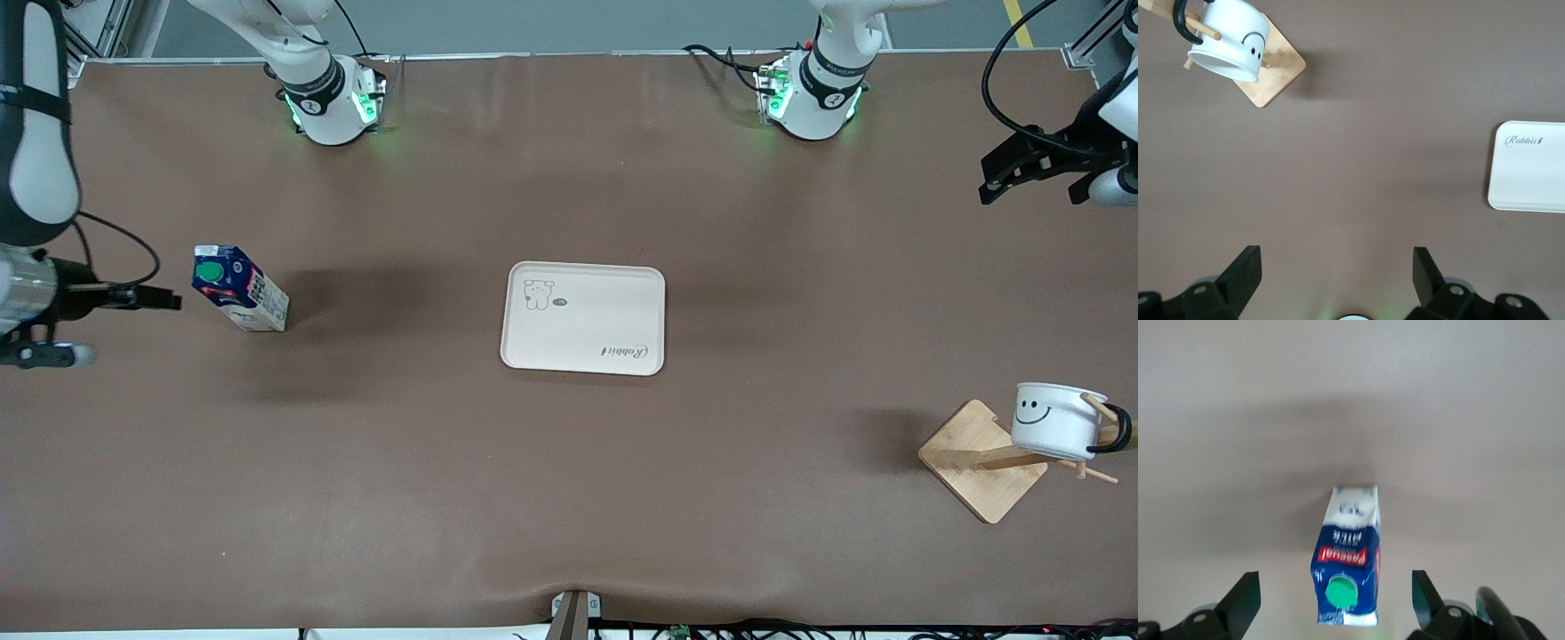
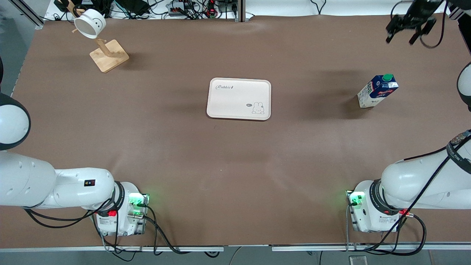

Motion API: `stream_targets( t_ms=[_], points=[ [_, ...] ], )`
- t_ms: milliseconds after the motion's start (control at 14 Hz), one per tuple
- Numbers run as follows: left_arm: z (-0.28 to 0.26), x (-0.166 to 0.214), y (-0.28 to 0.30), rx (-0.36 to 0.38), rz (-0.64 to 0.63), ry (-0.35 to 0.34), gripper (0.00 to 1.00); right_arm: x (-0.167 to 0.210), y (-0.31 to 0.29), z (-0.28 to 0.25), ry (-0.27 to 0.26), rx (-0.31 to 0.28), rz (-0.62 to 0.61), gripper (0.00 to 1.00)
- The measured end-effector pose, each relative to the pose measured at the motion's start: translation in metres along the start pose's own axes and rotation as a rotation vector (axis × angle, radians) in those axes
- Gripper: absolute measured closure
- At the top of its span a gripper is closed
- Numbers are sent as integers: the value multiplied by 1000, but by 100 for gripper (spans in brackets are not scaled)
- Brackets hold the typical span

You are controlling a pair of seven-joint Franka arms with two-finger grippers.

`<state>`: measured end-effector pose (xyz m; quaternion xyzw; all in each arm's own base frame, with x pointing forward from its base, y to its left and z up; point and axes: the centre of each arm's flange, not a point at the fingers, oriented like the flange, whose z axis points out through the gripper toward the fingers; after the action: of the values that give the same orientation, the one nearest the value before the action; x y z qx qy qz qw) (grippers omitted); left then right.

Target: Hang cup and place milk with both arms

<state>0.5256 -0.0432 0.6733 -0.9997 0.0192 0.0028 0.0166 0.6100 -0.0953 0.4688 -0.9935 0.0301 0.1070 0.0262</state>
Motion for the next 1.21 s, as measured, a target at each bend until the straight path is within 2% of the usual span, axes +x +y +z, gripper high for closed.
stream_targets(
  t_ms=[143, 357, 500, 714, 857, 1071, 1214],
  points=[
    [0, -3, 5, 1, 8, 0, 0, 7, -6, -25, 39, -4, -14, 0],
    [0, -4, 8, 1, 15, -3, 0, -8, -32, -72, 1, -4, -58, 0],
    [-1, -6, 5, 0, 10, -6, 0, -30, -58, -112, -7, -13, -96, 0],
    [-1, -7, 2, -1, 4, -7, 0, -70, -77, -164, 53, -24, -126, 0],
    [-1, -7, 2, -1, 4, -8, 0, -105, -94, -190, 75, -35, -125, 0],
    [0, -7, 2, -1, 5, -9, 0, -143, -100, -207, 88, -42, -64, 0],
    [1, -7, 2, -1, 5, -12, 0, -148, -98, -199, 77, -43, -48, 0]
  ],
)
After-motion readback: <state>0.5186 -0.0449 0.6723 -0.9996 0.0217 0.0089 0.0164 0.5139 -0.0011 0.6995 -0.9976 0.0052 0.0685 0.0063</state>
